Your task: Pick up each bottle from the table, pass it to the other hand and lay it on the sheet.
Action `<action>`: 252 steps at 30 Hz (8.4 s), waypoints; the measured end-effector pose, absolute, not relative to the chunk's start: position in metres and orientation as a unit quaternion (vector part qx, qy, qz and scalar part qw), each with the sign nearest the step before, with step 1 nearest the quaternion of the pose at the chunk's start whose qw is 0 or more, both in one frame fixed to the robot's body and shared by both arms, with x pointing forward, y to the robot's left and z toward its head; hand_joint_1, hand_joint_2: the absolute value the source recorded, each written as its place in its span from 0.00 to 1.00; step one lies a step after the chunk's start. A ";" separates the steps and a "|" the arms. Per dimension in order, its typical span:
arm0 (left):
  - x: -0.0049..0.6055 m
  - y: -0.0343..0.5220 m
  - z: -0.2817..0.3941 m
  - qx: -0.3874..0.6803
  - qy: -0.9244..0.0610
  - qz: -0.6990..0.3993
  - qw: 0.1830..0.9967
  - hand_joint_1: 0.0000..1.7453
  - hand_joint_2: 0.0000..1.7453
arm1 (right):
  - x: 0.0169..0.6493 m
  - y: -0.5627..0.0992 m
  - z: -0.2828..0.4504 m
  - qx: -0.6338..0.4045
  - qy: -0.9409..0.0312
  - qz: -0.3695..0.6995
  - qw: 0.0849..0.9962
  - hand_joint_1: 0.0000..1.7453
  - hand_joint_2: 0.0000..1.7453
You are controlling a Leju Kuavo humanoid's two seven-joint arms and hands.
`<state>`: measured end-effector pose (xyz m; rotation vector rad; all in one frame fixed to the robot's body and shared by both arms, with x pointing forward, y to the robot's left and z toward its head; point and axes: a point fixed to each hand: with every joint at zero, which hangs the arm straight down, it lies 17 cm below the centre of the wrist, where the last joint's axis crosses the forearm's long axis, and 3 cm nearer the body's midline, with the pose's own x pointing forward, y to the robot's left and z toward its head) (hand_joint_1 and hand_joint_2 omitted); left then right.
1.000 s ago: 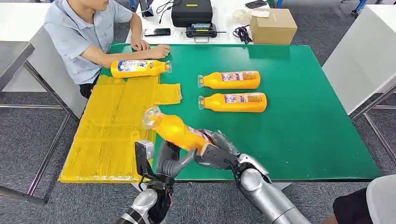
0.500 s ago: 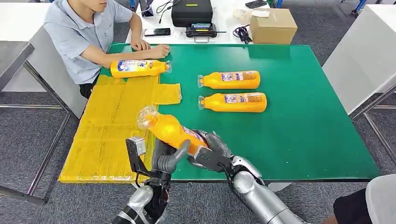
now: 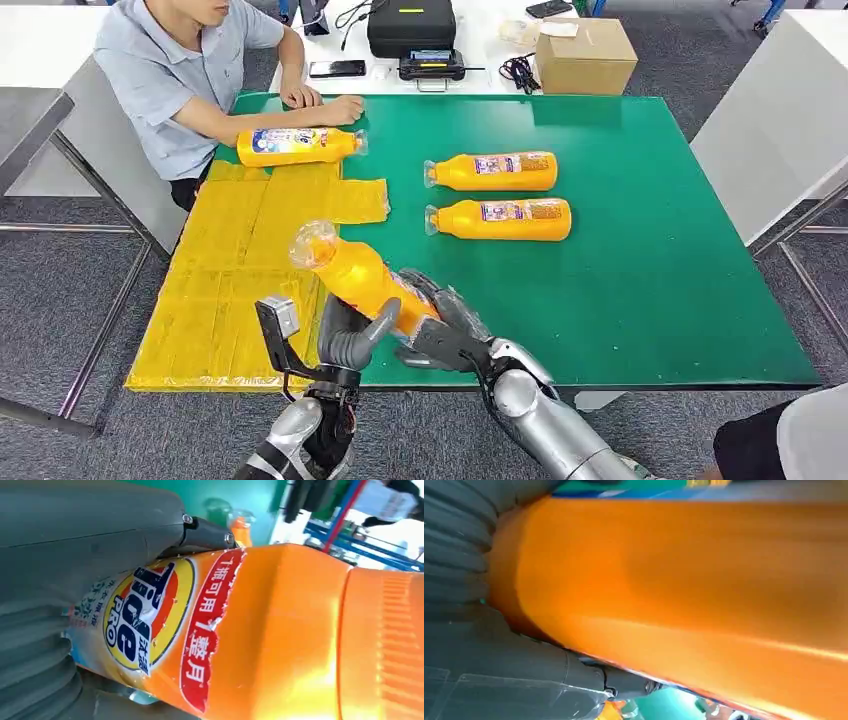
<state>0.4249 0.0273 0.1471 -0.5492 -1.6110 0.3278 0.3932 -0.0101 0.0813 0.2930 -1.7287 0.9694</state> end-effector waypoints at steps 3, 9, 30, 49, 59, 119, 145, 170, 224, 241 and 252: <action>0.424 0.028 0.149 -0.242 -0.710 0.146 0.644 1.00 1.00 | 0.393 -0.010 0.079 0.123 -0.726 0.406 0.542 0.00 1.00; 0.423 0.039 0.160 -0.242 -0.722 0.157 0.629 1.00 1.00 | 0.396 -0.011 0.078 0.113 -0.729 0.396 0.546 0.00 1.00; 0.442 0.099 0.201 0.413 -0.790 -0.312 0.329 1.00 1.00 | 0.397 -0.020 0.074 0.087 -0.752 0.354 0.549 0.00 1.00; 0.512 0.159 0.125 0.486 -0.660 -0.417 0.391 1.00 1.00 | 0.401 -0.015 0.079 0.105 -0.752 0.349 0.548 0.00 1.00; 0.539 0.192 0.056 0.460 -0.553 -0.507 0.475 0.87 1.00 | 0.405 -0.023 0.073 0.102 -0.748 0.342 0.560 0.00 1.00; 0.459 0.135 0.180 0.447 -0.757 -0.328 0.346 0.00 1.00 | 0.388 -0.047 0.037 0.073 -0.732 0.322 0.597 0.00 1.00; 0.409 0.140 0.241 0.351 -0.865 -0.147 0.326 0.00 1.00 | 0.388 -0.045 0.060 0.114 -0.743 0.229 0.618 0.00 1.00; 0.387 0.130 0.207 0.077 -0.837 0.069 0.538 0.00 1.00 | 0.400 -0.168 0.034 -0.314 -0.667 0.420 0.529 0.00 1.00; 0.375 0.128 0.207 0.069 -0.835 0.050 0.543 0.00 1.00 | 0.459 -0.252 0.050 -0.441 -0.563 0.511 0.477 0.00 1.00; 0.381 0.106 0.205 0.042 -0.833 0.022 0.551 0.00 1.00 | 0.478 -0.269 0.005 -0.383 -0.502 0.547 0.549 0.00 1.00; 0.383 0.102 0.204 0.042 -0.833 0.014 0.551 0.00 1.00 | 0.481 -0.257 0.010 -0.380 -0.523 0.550 0.529 1.00 1.00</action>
